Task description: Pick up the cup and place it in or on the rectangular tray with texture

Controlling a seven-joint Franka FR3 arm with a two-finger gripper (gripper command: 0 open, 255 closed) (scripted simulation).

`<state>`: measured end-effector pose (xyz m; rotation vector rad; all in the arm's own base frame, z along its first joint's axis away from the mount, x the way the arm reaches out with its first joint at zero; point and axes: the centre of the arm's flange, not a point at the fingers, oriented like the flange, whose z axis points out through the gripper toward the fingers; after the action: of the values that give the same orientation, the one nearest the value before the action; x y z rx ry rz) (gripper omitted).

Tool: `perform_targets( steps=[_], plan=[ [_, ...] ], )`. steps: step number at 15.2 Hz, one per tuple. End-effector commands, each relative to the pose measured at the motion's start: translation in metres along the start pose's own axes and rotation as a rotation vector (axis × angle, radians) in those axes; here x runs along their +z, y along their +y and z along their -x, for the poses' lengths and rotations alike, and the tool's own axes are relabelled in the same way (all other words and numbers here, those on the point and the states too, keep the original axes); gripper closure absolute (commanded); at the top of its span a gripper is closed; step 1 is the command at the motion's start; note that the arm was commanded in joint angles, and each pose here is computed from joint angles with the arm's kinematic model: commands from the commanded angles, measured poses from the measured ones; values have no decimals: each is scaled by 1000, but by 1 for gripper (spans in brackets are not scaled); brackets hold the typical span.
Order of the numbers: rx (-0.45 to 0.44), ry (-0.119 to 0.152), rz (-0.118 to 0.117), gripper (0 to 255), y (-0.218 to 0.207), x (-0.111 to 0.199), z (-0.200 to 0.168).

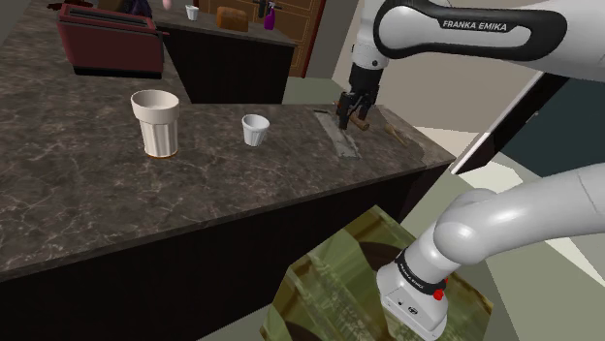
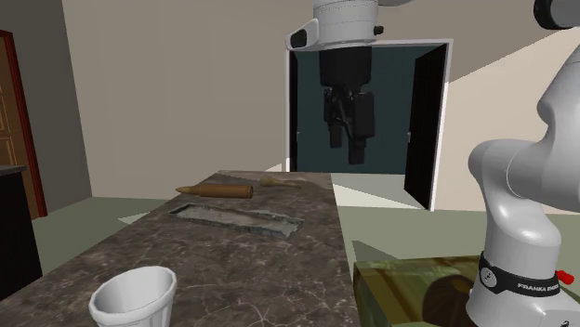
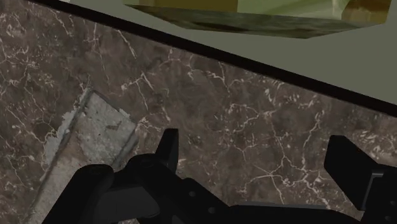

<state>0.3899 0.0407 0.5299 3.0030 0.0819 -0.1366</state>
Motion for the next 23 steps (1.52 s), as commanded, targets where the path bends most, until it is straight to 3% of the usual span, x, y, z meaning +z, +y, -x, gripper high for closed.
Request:
perform_targets(
  steps=[1, 23],
  plan=[
    [10, 4, 4, 0, -15, 8, -22],
    [114, 39, 55, 0, -136, 85, -273]
  ],
)
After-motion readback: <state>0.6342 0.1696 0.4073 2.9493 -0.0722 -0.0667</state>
